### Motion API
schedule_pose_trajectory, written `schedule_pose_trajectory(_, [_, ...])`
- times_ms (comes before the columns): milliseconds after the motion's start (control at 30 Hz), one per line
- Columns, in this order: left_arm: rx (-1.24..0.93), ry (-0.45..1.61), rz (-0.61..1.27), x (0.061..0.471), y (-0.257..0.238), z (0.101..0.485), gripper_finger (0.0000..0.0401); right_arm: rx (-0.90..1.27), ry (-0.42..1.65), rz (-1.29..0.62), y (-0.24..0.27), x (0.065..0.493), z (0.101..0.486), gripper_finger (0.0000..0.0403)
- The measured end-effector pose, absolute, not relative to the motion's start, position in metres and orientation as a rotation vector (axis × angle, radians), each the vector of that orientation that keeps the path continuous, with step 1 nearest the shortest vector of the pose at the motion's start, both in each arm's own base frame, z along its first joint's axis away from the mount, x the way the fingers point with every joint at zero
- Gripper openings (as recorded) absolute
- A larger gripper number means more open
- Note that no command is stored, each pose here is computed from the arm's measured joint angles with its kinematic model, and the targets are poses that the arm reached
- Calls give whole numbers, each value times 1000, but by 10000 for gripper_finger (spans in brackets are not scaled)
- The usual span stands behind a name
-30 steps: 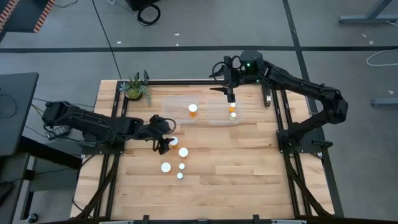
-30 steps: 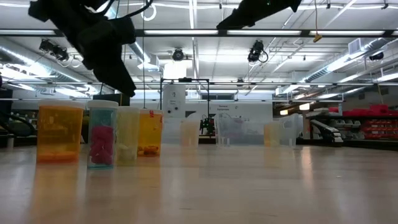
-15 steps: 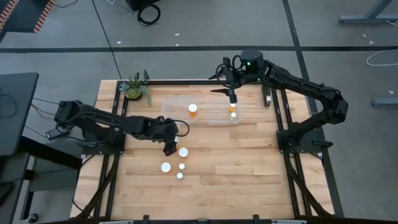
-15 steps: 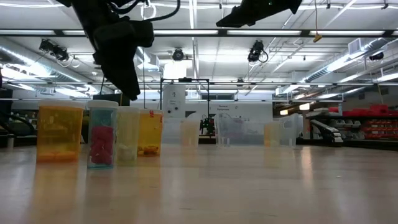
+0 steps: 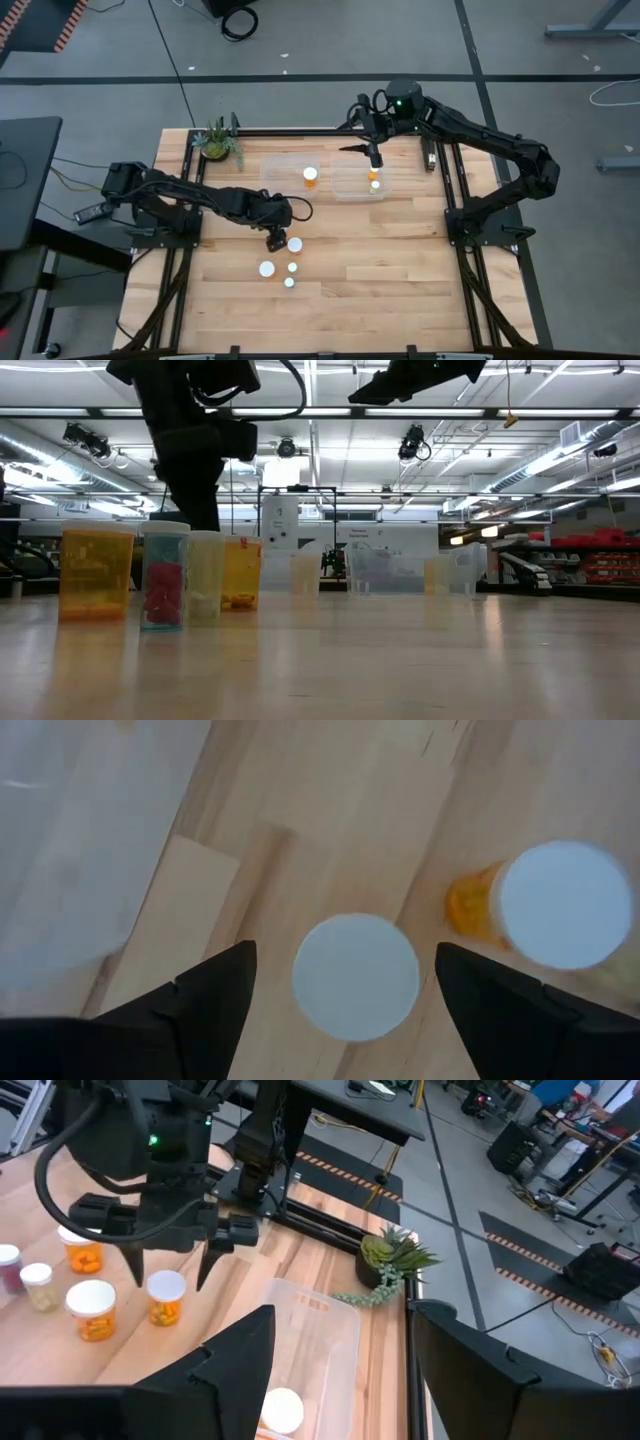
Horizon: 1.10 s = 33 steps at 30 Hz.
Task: Pick and place medicine bottles into bin by pill shape (circle, oval)
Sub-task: Put the large orange pill bottle into the left transparent bin
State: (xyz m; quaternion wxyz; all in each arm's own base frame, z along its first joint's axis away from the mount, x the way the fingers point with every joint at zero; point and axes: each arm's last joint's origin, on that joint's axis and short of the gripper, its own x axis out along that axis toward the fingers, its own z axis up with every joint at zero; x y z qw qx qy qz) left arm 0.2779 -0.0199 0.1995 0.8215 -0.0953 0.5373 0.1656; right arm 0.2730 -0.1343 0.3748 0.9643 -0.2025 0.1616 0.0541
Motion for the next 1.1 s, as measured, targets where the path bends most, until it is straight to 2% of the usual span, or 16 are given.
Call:
schedule_pose_trajectory(567, [-188,1218,343,283,-21,182,313,-406,327,112,-133,273,375,244])
schedule_pose_trajectory(1100, [-187,1214,332,286,-19,179,230,-397,327,110,-133,273,375,244])
